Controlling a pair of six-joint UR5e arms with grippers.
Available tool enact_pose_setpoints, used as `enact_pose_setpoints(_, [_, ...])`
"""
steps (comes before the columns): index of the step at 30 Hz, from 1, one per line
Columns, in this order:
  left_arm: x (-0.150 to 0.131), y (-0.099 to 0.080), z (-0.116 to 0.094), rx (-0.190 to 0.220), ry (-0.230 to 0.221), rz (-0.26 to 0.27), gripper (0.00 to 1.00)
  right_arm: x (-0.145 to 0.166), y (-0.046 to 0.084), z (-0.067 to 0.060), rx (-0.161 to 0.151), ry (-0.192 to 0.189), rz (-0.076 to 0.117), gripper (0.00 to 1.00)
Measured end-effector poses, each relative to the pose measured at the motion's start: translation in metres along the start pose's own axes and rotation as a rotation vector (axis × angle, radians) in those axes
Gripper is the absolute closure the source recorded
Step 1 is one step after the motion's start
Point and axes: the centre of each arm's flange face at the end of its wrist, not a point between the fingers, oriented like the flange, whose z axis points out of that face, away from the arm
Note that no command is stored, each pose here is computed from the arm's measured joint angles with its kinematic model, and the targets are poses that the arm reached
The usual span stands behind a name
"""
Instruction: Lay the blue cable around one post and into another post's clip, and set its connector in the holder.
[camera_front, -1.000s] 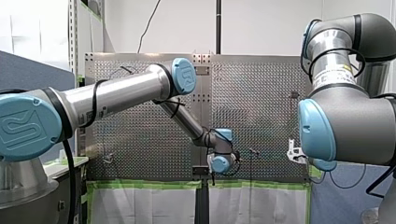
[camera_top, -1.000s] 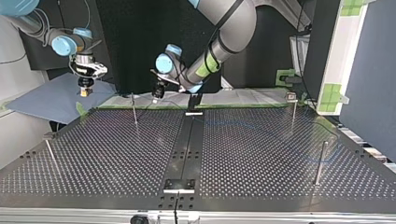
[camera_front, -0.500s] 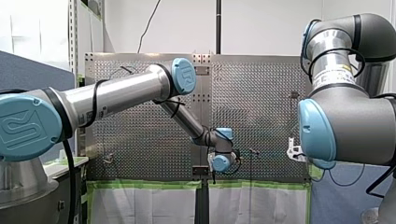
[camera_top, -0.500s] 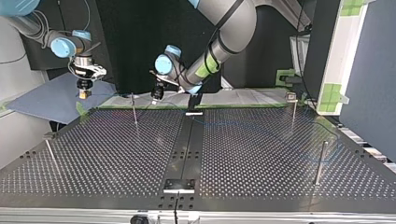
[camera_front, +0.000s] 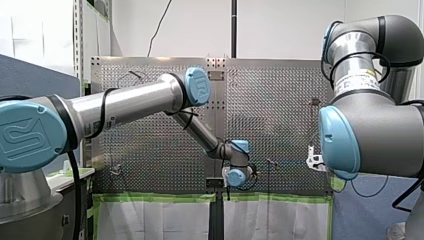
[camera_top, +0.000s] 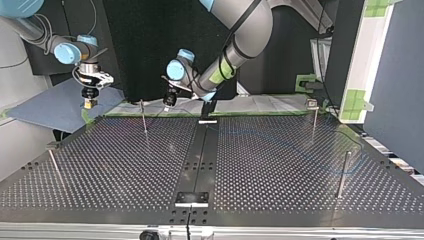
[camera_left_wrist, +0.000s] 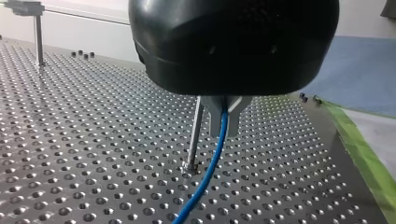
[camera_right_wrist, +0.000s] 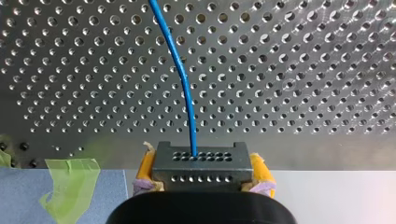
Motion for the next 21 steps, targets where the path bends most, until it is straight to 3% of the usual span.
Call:
enact_pose_setpoints(3, [-0.001,0.0,0.002,0.0,-0.005,-0.003,0.96,-0.001,0.0,0.0,0.0,0.0,0.0,1.0])
enact_pose_setpoints(5, [-0.002,0.0,0.003,0.0,-0.006,-0.004,0.87,-0.001,-0.001,0.0,0.001,0.0,0.0,1.0])
enact_pose_setpoints(6, [-0.002,0.001,0.003,-0.001,-0.005,-0.004,0.87,-0.001,-0.001,0.0,0.001,-0.001,0.0,1.0])
enact_pose_setpoints(8, [0.0,0.002,0.002,-0.003,-0.002,-0.003,0.73,-0.001,-0.001,0.0,0.002,-0.001,-0.001,1.0])
enact_pose_setpoints(10, [0.002,0.003,0.0,-0.003,0.003,-0.002,0.7,-0.002,-0.002,0.0,0.003,-0.004,-0.001,1.0])
enact_pose_setpoints(11, [0.003,0.003,-0.001,-0.003,0.005,-0.001,0.57,-0.002,-0.002,-0.001,0.003,-0.005,-0.002,1.0])
enact_pose_setpoints(12, [0.004,0.003,-0.002,-0.003,0.007,0.0,0.57,-0.002,-0.002,-0.001,0.003,-0.007,-0.002,1.0])
enact_pose_setpoints(14, [0.006,0.002,-0.004,-0.002,0.011,0.002,0.33,-0.003,-0.003,-0.001,0.004,-0.011,-0.002,1.0])
enact_pose_setpoints(15, [0.006,0.002,-0.004,-0.002,0.013,0.003,0.33,-0.003,-0.003,-0.001,0.004,-0.012,-0.002,1.0])
enact_pose_setpoints(17, [0.008,0.002,-0.006,-0.001,0.016,0.007,0.18,-0.004,-0.003,-0.001,0.003,-0.014,-0.002,1.0])
enact_pose_setpoints(18, [0.008,0.001,-0.006,0.0,0.018,0.009,0.18,-0.004,-0.003,-0.002,0.004,-0.015,-0.002,1.0])
enact_pose_setpoints(20, [0.009,-0.001,-0.008,0.002,0.021,0.016,0.03,-0.004,-0.003,-0.002,0.004,-0.015,-0.001,1.0])
enact_pose_setpoints(21, [0.009,-0.001,-0.008,0.003,0.022,0.019,0.03,-0.005,-0.003,-0.002,0.004,-0.016,-0.001,1.0])
